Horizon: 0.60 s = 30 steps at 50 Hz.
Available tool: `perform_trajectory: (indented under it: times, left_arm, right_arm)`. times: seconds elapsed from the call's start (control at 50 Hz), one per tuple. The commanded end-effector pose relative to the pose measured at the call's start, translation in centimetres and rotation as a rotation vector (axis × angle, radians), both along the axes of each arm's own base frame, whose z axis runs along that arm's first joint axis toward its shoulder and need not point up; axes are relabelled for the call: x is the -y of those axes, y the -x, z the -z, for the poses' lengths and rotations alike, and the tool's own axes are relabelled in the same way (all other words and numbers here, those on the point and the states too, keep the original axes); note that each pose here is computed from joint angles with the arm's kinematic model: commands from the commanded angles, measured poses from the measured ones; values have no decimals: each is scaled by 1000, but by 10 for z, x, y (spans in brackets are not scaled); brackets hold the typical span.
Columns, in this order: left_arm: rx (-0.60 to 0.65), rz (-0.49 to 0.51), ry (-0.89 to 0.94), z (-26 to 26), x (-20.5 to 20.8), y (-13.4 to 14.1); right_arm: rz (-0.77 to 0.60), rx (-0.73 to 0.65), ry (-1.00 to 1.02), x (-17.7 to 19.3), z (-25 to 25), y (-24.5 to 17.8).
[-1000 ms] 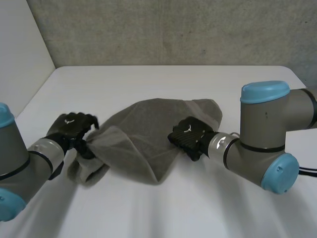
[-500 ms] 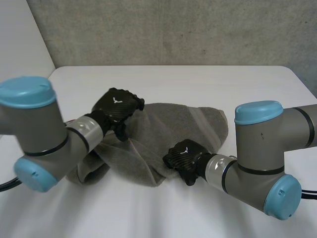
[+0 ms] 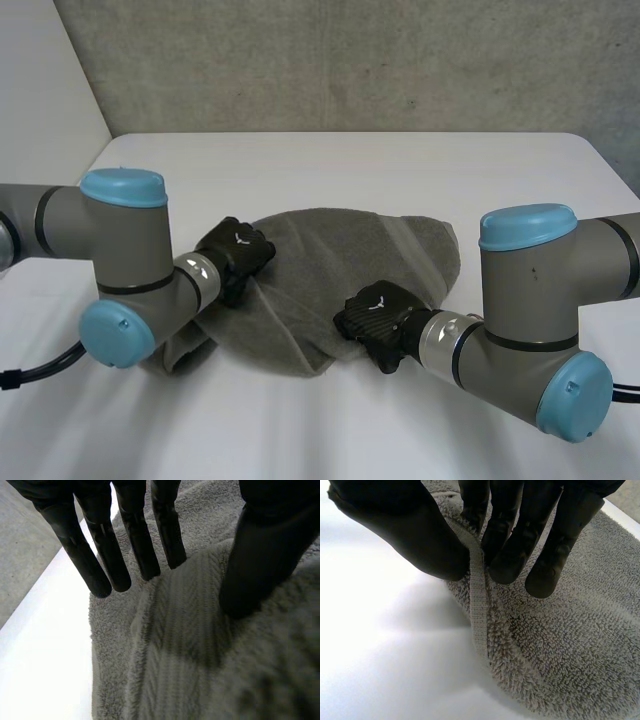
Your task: Fold the towel.
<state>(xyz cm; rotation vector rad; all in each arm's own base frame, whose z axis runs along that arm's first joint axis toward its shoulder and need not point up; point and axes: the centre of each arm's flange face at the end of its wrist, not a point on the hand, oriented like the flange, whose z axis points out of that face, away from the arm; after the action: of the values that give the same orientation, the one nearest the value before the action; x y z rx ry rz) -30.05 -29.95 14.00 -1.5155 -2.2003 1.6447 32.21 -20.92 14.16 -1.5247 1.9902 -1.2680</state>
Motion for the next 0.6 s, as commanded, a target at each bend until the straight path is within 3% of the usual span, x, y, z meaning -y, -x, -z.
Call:
perform_trajectory:
  times: [0.02, 0.22, 0.38, 0.54, 0.58, 0.6]
  left_arm:
    - [3, 5, -12, 4, -2, 0]
    - [10, 5, -30, 12, -2, 0]
    - [-58, -28, 56, -28, 3, -2]
    - [-363, -93, 218, -121, -7, -6]
    - [-515, -139, 280, -162, -16, -18]
    - [-515, -139, 280, -163, -16, -18]
  right_arm:
    - [1, 1, 3, 1, 0, 0]
    - [8, 5, 21, 4, -3, -1]
    - [40, 73, 134, 17, -42, 3]
    - [131, 181, 328, 39, -117, 24]
    - [147, 198, 362, 41, -131, 29]
    - [157, 217, 403, 40, -146, 32]
